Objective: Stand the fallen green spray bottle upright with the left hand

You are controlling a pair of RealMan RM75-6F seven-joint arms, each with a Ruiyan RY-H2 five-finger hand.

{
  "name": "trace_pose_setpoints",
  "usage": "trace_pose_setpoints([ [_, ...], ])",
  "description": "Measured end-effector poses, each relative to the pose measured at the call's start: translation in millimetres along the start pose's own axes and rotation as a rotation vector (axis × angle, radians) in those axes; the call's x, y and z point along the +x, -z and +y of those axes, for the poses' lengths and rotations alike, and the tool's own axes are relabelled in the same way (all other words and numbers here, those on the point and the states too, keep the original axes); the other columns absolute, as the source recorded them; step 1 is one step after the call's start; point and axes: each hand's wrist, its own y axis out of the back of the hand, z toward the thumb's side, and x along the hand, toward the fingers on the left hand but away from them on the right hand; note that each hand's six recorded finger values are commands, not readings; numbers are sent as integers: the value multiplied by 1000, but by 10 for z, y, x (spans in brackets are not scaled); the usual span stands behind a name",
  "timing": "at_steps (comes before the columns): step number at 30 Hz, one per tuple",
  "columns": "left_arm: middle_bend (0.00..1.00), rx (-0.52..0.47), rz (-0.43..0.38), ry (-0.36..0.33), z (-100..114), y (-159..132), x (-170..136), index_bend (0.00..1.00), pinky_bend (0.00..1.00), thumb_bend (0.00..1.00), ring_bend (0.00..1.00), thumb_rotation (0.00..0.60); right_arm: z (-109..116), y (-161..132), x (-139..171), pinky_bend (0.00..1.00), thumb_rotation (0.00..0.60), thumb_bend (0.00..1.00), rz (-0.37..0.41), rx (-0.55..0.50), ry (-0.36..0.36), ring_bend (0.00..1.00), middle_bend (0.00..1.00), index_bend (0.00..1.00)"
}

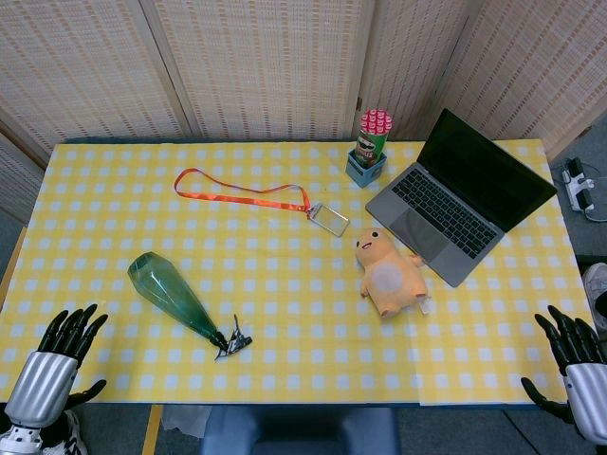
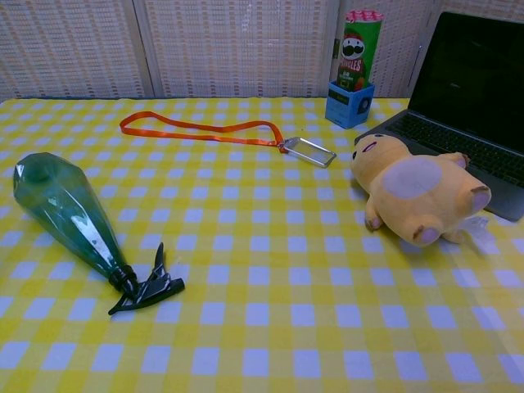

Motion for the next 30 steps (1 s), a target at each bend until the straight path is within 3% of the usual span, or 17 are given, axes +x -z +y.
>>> trace_pose_setpoints([
  [9, 0, -12, 4, 30, -69, 30, 85, 0, 0, 76, 0, 600, 25, 73, 1, 0, 592, 294, -23, -2, 4, 0, 0, 0],
  [15, 27, -9, -62, 26, -113, -73, 137, 0, 10, 85, 9, 600, 6, 92, -22, 0, 591, 294, -30, 0, -9, 0, 0, 0],
  [17, 178, -5, -98, 4, -138, -118, 166, 0, 150, 89, 117, 600, 25, 77, -16, 0, 593, 294, -22, 0, -5, 0, 0, 0],
  [18, 367, -3, -117, -8, -146, -144, 181, 4, 319, 96, 281, 600, 35, 77, -11, 0, 594, 294, -22, 0, -2, 0, 0, 0],
  [19, 638, -2, -144, -27, -150, -190, 203, 32, 540, 103, 526, 600, 43, 79, -3, 0, 594, 294, -25, 0, 2, 0, 0, 0],
  [21, 925, -5, -190, -56, -158, -286, 239, 108, 793, 109, 838, 600, 38, 89, -3, 0, 592, 294, -31, 1, 0, 0, 0, 0],
  [22, 992, -7, -225, -69, -167, -360, 266, 166, 901, 110, 946, 600, 31, 94, -7, 0, 593, 294, -34, 2, -2, 0, 0, 0],
  [24, 1000, -1, -273, -72, -212, -450, 317, 219, 987, 111, 1000, 600, 10, 108, -19, 0, 594, 294, -41, 4, -11, 0, 0, 0],
  [30, 1000, 87, -324, 22, -503, -516, 580, 258, 1000, 129, 1000, 600, -57, 152, -69, 0, 593, 294, -70, 21, -36, 0, 0, 0],
])
